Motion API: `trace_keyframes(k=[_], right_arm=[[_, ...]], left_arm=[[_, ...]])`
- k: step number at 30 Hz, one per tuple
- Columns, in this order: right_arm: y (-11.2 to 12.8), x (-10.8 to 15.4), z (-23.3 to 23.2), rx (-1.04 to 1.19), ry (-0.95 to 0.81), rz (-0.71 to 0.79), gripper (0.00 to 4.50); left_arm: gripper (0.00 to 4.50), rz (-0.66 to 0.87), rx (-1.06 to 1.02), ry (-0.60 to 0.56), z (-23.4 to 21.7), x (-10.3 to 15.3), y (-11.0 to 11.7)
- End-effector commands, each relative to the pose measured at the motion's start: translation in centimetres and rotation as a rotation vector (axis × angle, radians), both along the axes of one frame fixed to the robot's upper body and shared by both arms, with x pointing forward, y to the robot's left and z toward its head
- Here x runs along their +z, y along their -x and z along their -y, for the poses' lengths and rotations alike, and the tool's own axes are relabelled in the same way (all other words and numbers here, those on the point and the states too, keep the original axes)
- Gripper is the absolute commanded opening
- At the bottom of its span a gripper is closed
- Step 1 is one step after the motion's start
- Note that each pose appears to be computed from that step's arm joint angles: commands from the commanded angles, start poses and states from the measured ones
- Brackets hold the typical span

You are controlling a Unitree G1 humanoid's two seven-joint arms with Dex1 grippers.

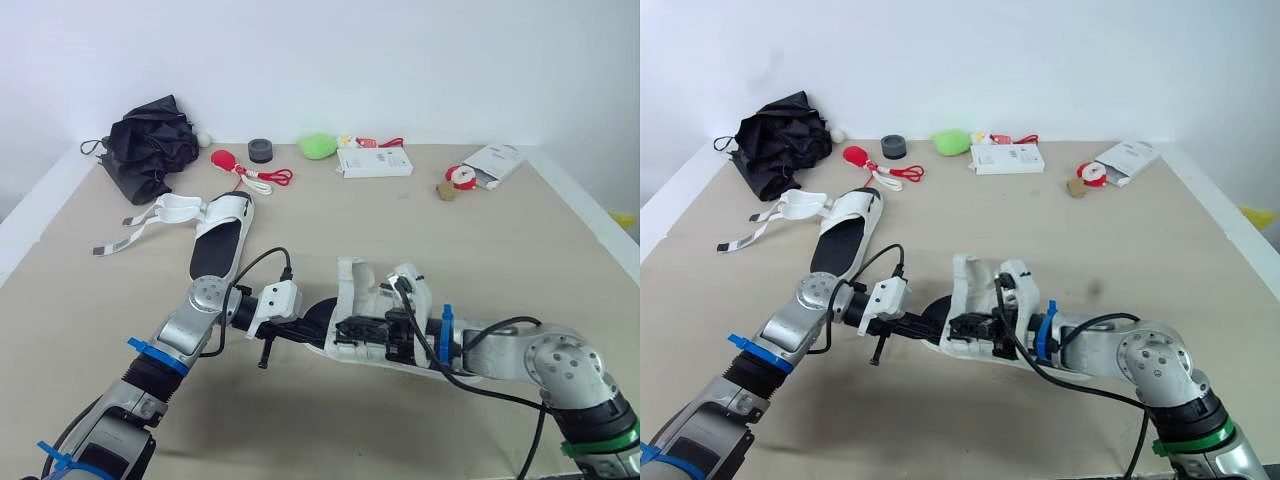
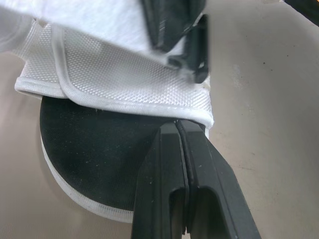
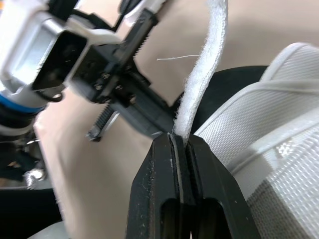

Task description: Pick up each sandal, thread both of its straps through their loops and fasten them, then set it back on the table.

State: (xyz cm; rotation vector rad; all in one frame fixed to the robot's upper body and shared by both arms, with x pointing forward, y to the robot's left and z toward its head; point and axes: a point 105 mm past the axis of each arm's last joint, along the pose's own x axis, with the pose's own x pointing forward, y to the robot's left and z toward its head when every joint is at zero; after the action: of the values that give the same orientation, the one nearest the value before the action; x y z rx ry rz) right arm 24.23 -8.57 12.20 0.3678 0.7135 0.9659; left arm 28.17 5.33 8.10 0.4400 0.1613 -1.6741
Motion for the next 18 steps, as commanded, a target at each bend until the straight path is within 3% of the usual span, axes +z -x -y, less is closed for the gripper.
trace_keyframes(k=[1,14,15,18], right_arm=[[2.0,-1.3,0.2,0.08,0.042,-0.079,0.03],[2.2,-2.6,0.7,0.157,0.201,-0.004,0.03],[2.2,-2.7,0.8,0.164,0.215,0.007,0.78],[1.6,-2.1,0.7,0.164,0.205,0.042,1.92]], left_arm=[[0.0,-0.122,0.038,-0.15,-1.9,-4.0,0.8],[0.0,-0.12,0.045,-0.147,-1.9,-3.9,0.7],[0.0,-0.12,0.046,-0.147,-1.9,-3.9,0.7],[0.0,-0.12,0.048,-0.146,-1.9,-4.0,0.7]])
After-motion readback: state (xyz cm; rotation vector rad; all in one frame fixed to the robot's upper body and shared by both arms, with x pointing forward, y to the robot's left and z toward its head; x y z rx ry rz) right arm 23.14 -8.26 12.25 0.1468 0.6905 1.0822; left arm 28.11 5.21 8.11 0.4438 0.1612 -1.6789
